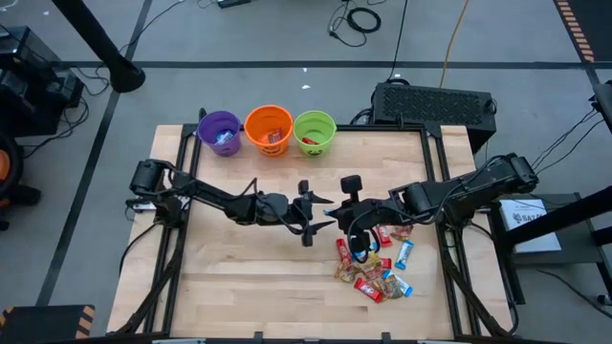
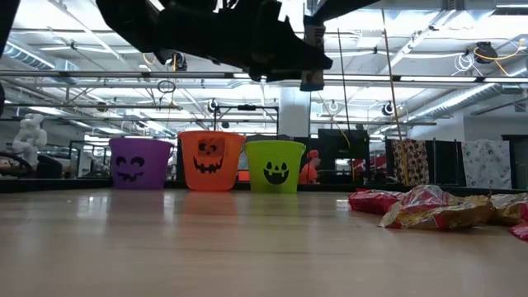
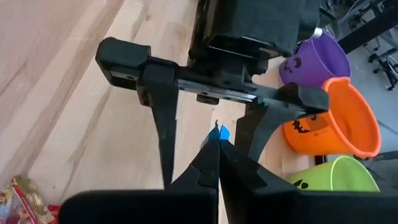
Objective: Sort candy by brand, put in halloween buckets
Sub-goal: Put the white chocolate bar into the violet bucket
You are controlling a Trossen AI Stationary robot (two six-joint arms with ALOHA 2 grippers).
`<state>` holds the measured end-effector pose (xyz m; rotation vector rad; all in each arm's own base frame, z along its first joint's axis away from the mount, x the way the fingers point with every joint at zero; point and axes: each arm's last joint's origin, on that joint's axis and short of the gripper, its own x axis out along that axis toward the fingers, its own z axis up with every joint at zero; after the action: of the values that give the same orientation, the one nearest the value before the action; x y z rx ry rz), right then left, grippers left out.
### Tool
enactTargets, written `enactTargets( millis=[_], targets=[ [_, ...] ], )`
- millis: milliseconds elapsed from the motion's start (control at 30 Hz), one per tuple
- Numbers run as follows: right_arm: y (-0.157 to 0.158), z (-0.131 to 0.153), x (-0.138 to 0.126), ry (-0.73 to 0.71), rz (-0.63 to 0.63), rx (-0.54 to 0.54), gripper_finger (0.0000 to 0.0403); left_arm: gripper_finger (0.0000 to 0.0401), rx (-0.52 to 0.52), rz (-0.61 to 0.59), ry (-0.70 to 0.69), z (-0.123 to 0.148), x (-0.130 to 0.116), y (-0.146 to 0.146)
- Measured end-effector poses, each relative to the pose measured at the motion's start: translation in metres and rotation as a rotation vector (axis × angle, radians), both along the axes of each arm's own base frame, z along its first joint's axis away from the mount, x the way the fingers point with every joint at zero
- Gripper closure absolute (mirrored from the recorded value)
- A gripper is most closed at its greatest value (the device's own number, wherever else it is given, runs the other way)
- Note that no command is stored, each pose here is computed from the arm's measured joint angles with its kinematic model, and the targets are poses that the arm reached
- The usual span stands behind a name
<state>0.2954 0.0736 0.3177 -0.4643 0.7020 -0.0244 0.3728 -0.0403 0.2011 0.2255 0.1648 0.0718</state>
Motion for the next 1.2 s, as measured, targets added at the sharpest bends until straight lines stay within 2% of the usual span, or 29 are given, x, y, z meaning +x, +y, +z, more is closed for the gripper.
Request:
enactTargets(
  millis=[367, 533, 667, 833, 1200],
  targets=[
    [-0.0004, -0.0021, -0.0019, 0.020, -0.034, 0.033, 0.0403, 0.0240, 0.050, -0.005, 0.002, 0.0005, 0.0002, 0.0000],
    [-0.0005, -0.0026, -0.0023, 0.023, -0.041, 0.040, 0.0403, 0.0269, 0.078, -0.005, -0.003, 0.0012, 0.0003, 0.0004],
    [-0.0009, -0.0040, -0.0036, 0.039, -0.056, 0.051, 0.0403, 0.0278, 0.096, 0.004, -0.002, 0.0014, 0.0004, 0.0011],
    [-0.0013, -0.0051, -0.0046, 0.050, -0.067, 0.055, 0.0403, 0.0279, 0.135, 0.071, 0.011, 0.0009, 0.0000, 0.0032],
    [-0.0012, -0.0049, -0.0045, 0.048, -0.067, 0.051, 0.0403, 0.0279, 0.140, 0.059, 0.013, 0.0007, 0.0000, 0.0029]
  ],
)
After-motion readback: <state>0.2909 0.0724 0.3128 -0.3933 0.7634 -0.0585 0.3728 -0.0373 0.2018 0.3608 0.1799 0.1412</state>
